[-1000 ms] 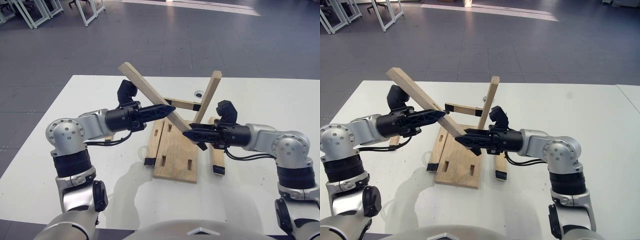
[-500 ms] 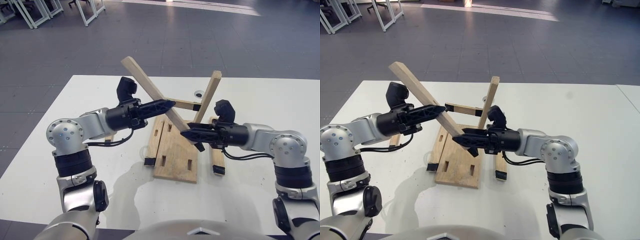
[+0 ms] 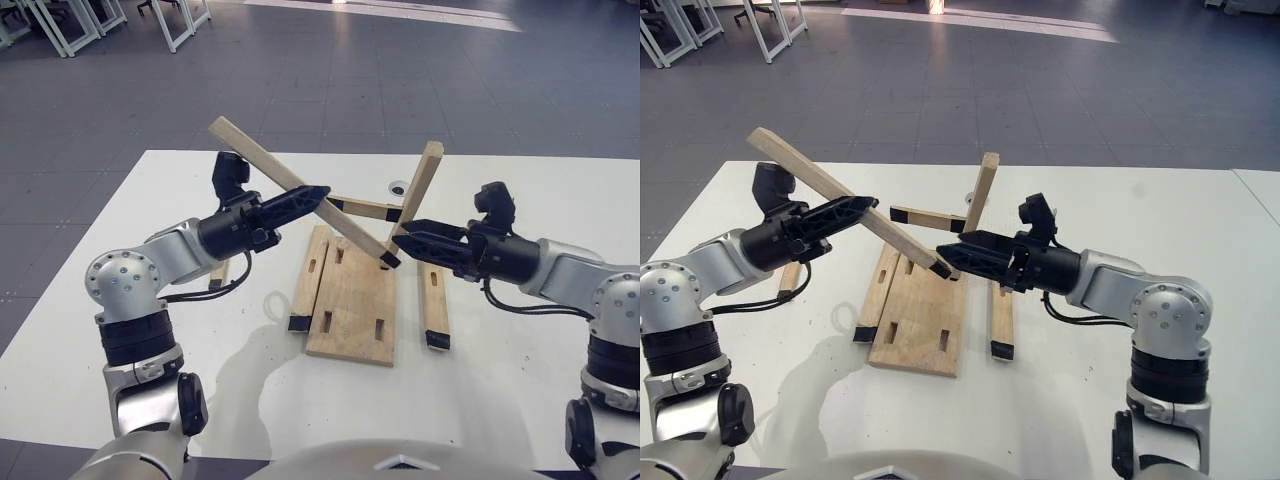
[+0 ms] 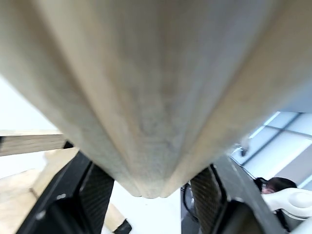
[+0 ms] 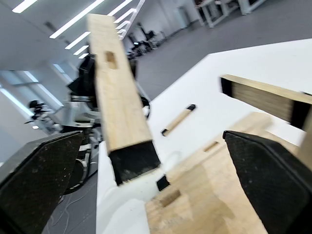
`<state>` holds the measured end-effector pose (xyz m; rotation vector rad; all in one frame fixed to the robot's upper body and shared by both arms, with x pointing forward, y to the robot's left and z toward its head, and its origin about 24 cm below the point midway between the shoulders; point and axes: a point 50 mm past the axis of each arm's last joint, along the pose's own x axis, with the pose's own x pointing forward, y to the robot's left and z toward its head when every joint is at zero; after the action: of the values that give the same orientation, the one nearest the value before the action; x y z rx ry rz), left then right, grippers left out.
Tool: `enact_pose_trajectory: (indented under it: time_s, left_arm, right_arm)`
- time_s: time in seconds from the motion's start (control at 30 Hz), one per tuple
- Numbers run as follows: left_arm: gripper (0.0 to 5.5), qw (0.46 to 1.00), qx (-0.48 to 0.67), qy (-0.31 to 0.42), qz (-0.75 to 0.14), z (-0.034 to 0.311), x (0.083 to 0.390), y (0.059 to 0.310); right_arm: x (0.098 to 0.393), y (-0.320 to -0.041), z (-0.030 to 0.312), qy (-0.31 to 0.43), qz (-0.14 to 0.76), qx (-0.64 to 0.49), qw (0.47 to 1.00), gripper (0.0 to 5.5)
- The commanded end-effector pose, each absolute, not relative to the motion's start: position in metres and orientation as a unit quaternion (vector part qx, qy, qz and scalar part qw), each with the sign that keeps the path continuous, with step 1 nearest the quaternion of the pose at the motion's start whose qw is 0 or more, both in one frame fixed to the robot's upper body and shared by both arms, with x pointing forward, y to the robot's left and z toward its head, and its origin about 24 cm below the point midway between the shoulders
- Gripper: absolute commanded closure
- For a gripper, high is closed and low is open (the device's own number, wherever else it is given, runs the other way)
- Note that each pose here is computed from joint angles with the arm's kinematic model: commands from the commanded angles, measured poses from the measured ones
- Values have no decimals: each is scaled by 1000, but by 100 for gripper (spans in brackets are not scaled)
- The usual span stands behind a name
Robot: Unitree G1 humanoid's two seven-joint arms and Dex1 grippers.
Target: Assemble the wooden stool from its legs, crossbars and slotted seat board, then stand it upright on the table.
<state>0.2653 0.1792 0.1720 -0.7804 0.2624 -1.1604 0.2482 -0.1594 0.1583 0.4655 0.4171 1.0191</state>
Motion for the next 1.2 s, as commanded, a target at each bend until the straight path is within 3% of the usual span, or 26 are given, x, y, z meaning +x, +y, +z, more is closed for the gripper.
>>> enact_pose_trajectory:
  time_s: [0.03,0.23,0.57,0.9,1.2]
  left_arm:
    - [343,796,-335,95,-495,179,263,198]
    - [343,817,-302,96,-482,180,258,195]
    - [343,831,-277,90,-475,182,262,183]
    - [343,836,-265,83,-472,187,262,183]
    - [343,844,-230,111,-472,180,258,187]
  right_arm:
    - [241,-162,118,280,315,74,904,24]
    - [218,-135,105,281,336,-116,891,24]
    - [200,-111,97,277,408,-195,848,24]
    - [200,-118,82,300,419,-242,822,24]
    - [201,-155,76,324,444,-313,774,24]
